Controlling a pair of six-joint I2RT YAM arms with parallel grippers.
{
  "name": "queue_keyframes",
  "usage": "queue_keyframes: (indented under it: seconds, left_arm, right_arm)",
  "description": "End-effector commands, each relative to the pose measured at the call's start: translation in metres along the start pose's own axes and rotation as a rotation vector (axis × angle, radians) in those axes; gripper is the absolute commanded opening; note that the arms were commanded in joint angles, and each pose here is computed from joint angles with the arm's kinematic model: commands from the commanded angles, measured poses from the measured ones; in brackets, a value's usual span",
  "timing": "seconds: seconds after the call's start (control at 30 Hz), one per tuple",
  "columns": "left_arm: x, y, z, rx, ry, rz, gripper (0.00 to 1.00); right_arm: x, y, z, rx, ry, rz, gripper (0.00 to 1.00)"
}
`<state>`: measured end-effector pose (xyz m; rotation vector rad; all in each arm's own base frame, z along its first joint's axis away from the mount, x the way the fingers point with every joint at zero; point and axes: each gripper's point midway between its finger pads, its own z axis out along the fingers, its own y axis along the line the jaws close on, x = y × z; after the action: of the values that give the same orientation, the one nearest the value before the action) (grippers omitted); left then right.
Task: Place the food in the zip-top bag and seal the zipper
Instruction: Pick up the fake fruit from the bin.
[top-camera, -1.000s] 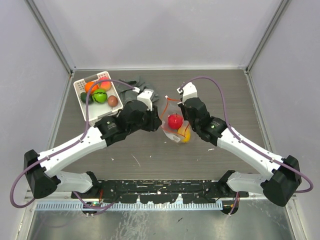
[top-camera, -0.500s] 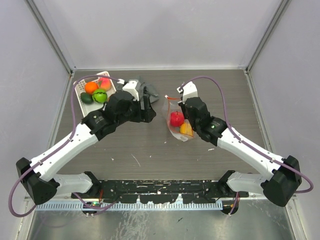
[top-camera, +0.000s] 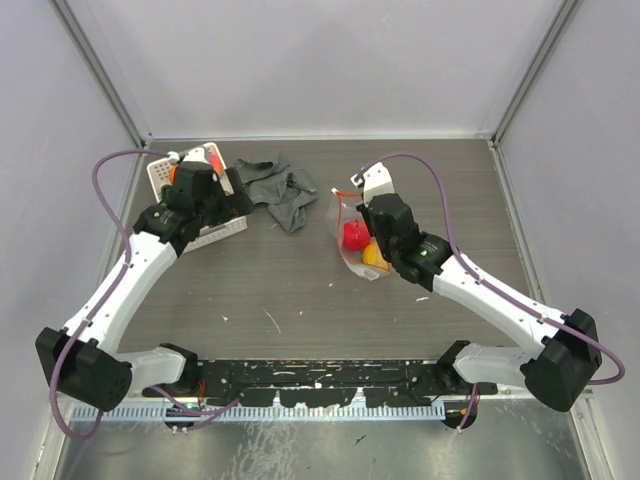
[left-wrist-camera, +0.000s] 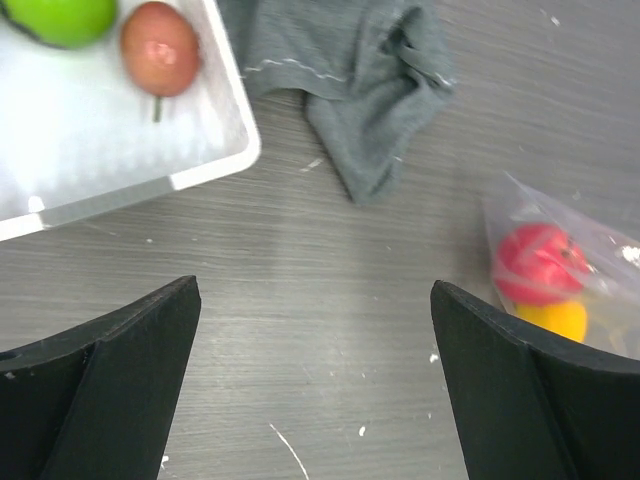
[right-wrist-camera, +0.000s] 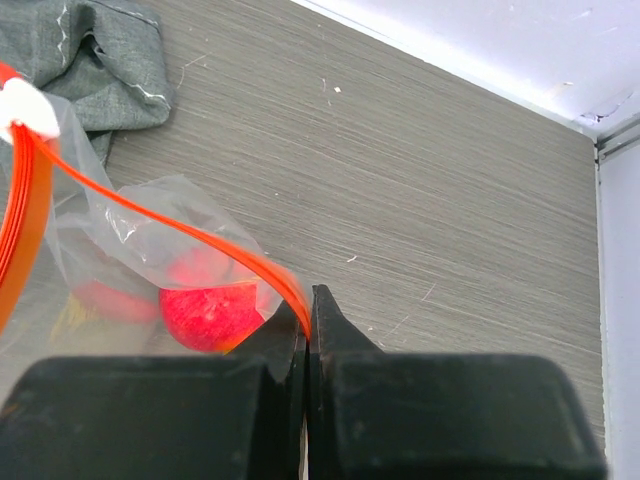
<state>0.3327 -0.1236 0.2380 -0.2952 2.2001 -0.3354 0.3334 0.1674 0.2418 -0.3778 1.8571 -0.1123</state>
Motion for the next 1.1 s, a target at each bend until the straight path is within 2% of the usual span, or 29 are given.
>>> queue_keyframes:
  seconds: [0.0,0.27,0.63,0.77,1.07]
  left_arm:
    - [-0.017,0.028,0.020,-0.077,-0.062,-0.121,0.98]
    - [-0.035,0.073,0.066,-0.200,-0.120,-0.303,0.98]
    - [-0.056,0.129,0.121,-0.381,-0.194,-0.408,0.98]
    - [-0.064,0.145,0.139,-0.423,-0.235,-0.417,0.98]
    - [-0.076,0.166,0.188,-0.446,-0.244,-0.413,0.98]
  right_arm:
    - [-0.031,-0.015,-0.002,0.066,-0.083,0.026,0.00]
    - [-0.025,-0.016,-0.005,0.054,-0.089,0.004,0.00]
    - [-0.023,-0.011,-0.005,0.028,-0.089,0.002,0.00]
    - [-0.022,-0.006,-0.004,0.006,-0.088,0.003,0.00]
    - [-0.018,0.002,-0.001,-0.032,-0.081,-0.015,0.00]
